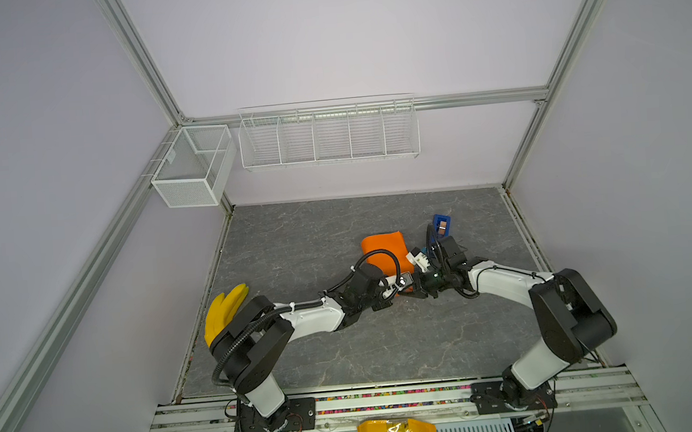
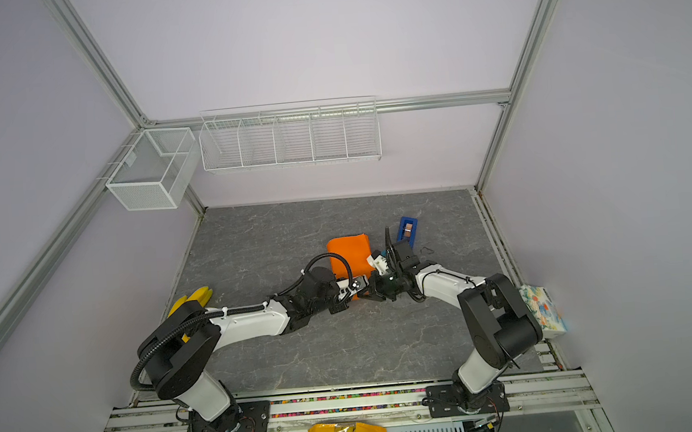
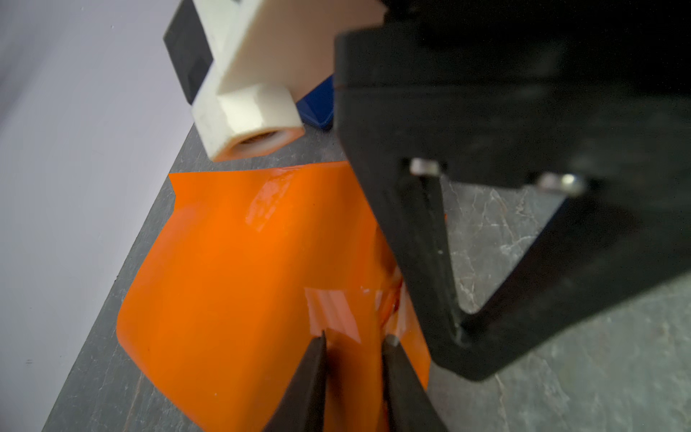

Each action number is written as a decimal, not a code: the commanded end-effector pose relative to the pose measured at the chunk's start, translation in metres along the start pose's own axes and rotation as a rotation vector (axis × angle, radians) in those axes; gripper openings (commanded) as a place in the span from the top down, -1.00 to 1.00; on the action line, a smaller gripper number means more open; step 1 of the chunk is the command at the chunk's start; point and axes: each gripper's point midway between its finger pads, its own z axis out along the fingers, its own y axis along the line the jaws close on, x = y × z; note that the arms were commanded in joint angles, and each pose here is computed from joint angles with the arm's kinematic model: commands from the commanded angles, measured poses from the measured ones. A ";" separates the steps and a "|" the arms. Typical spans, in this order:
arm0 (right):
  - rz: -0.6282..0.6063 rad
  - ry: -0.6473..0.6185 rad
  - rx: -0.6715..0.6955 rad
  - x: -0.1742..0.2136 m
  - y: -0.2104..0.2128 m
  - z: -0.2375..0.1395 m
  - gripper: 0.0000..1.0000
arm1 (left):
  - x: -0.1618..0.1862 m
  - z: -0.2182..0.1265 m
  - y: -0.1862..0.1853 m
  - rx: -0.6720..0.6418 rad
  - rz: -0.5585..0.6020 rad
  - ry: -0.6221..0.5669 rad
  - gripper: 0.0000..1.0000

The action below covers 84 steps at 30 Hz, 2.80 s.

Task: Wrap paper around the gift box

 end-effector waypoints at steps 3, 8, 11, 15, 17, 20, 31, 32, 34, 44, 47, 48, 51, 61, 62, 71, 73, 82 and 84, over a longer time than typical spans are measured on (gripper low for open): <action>0.036 -0.010 0.049 0.003 -0.015 0.006 0.85 | 0.038 0.004 -0.034 0.130 -0.011 0.128 0.54; 0.060 -0.017 0.075 0.000 -0.023 0.010 0.67 | 0.037 0.004 -0.034 0.131 -0.013 0.127 0.56; 0.074 -0.024 0.101 0.003 -0.028 0.008 0.53 | 0.039 0.005 -0.034 0.134 -0.013 0.137 0.58; 0.089 -0.025 0.135 0.009 -0.032 0.002 0.40 | 0.039 0.005 -0.033 0.134 -0.011 0.137 0.58; 0.091 -0.024 0.160 0.013 -0.035 -0.001 0.30 | 0.038 0.005 -0.033 0.134 -0.015 0.137 0.58; 0.093 -0.027 0.203 0.018 -0.041 -0.007 0.19 | 0.039 0.006 -0.034 0.140 -0.018 0.143 0.58; 0.086 -0.073 0.431 0.033 -0.069 -0.040 0.13 | 0.040 0.005 -0.035 0.143 -0.024 0.143 0.58; 0.080 -0.082 0.441 0.033 -0.069 -0.042 0.11 | 0.039 0.005 -0.034 0.143 -0.025 0.143 0.58; 0.069 -0.108 0.420 0.031 -0.064 -0.045 0.08 | 0.039 0.005 -0.035 0.145 -0.024 0.142 0.58; -0.006 -0.156 0.113 0.008 -0.001 -0.020 0.66 | 0.037 0.005 -0.034 0.145 -0.026 0.140 0.59; -0.025 -0.164 0.070 0.001 0.011 -0.014 0.71 | 0.038 0.005 -0.034 0.147 -0.025 0.141 0.59; -0.023 -0.166 0.071 -0.001 0.011 -0.012 0.73 | 0.038 0.005 -0.034 0.148 -0.025 0.142 0.59; -0.014 -0.185 0.096 -0.007 0.005 -0.009 0.77 | 0.037 0.005 -0.034 0.149 -0.025 0.142 0.59; -0.006 -0.224 0.148 -0.020 -0.019 0.005 0.87 | 0.036 0.005 -0.034 0.150 -0.022 0.140 0.60; -0.008 -0.227 0.127 -0.021 -0.018 0.008 0.87 | 0.037 0.005 -0.034 0.151 -0.023 0.143 0.60; 0.035 -0.223 0.176 -0.021 -0.039 0.018 0.87 | 0.033 0.001 -0.031 0.145 -0.023 0.133 0.59; 0.049 -0.222 0.190 -0.021 -0.043 0.019 0.87 | 0.032 -0.001 -0.029 0.138 -0.023 0.129 0.59; 0.047 -0.214 0.182 -0.021 -0.040 0.019 0.87 | 0.015 -0.020 -0.006 0.102 -0.094 0.070 0.46; 0.048 -0.217 0.185 -0.022 -0.039 0.018 0.87 | 0.011 -0.024 0.001 0.105 -0.132 0.051 0.45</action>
